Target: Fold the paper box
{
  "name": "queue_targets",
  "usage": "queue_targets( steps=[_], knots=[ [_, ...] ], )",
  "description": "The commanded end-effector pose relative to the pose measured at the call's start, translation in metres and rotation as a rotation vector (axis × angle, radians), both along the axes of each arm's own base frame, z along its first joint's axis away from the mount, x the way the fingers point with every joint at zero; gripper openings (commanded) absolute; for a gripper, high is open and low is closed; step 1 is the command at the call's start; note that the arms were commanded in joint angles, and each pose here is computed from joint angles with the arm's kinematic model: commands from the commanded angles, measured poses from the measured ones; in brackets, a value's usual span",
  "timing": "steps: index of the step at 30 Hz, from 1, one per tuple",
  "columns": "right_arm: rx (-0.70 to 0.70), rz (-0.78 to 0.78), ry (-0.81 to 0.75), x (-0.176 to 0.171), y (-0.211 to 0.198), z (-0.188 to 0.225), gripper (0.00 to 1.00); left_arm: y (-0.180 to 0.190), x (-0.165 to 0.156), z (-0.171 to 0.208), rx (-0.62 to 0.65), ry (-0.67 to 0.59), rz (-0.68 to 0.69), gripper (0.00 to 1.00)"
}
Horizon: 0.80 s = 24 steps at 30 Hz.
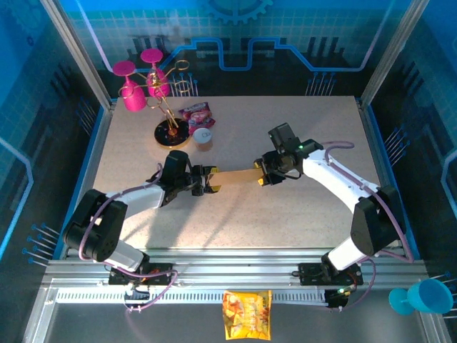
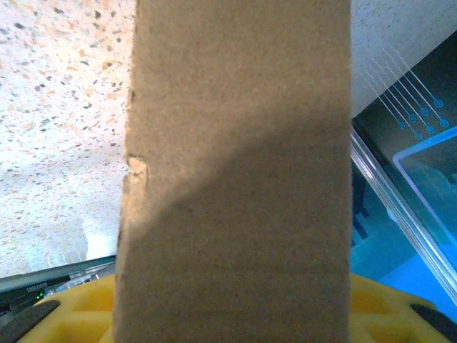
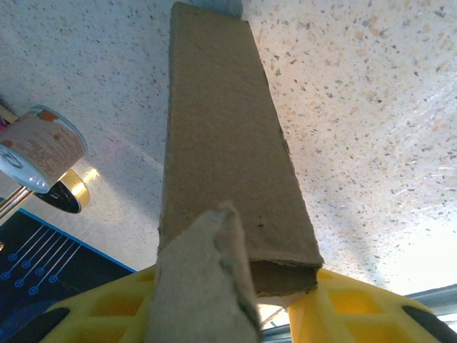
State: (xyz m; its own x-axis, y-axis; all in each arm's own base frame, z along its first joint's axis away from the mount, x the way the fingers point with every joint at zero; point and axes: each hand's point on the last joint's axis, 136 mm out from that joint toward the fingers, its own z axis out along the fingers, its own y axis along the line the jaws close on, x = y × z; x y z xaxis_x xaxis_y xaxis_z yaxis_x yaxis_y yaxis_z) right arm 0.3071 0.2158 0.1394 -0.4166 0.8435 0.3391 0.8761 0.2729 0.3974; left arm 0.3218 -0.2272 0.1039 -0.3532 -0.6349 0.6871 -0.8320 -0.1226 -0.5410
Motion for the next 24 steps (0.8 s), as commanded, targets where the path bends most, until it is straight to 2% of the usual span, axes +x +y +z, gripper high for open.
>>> queue_targets(
  steps=[1, 4, 7, 19, 24],
  knots=[
    [-0.097, 0.025, 0.025, -0.0022, -0.0172, -0.0126, 0.38, -0.0070, -0.0033, 0.0158, -0.189, 0.225, 0.105, 0.45],
    [-0.106, 0.035, 0.029, -0.0026, -0.0182, -0.0131, 0.37, -0.0080, -0.0026, 0.0186, -0.200, 0.221, 0.103, 0.49],
    [-0.104, 0.034, 0.035, -0.0034, -0.0181, -0.0147, 0.37, -0.0082, -0.0011, 0.0206, -0.200, 0.216, 0.100, 0.49],
    [-0.101, 0.028, 0.037, 0.0017, -0.0195, -0.0151, 0.37, -0.0079, 0.0003, 0.0198, -0.201, 0.209, 0.104, 0.36],
    [-0.100, 0.026, 0.037, 0.0041, -0.0196, -0.0150, 0.38, -0.0083, 0.0017, 0.0218, -0.201, 0.209, 0.103, 0.34]
  ],
)
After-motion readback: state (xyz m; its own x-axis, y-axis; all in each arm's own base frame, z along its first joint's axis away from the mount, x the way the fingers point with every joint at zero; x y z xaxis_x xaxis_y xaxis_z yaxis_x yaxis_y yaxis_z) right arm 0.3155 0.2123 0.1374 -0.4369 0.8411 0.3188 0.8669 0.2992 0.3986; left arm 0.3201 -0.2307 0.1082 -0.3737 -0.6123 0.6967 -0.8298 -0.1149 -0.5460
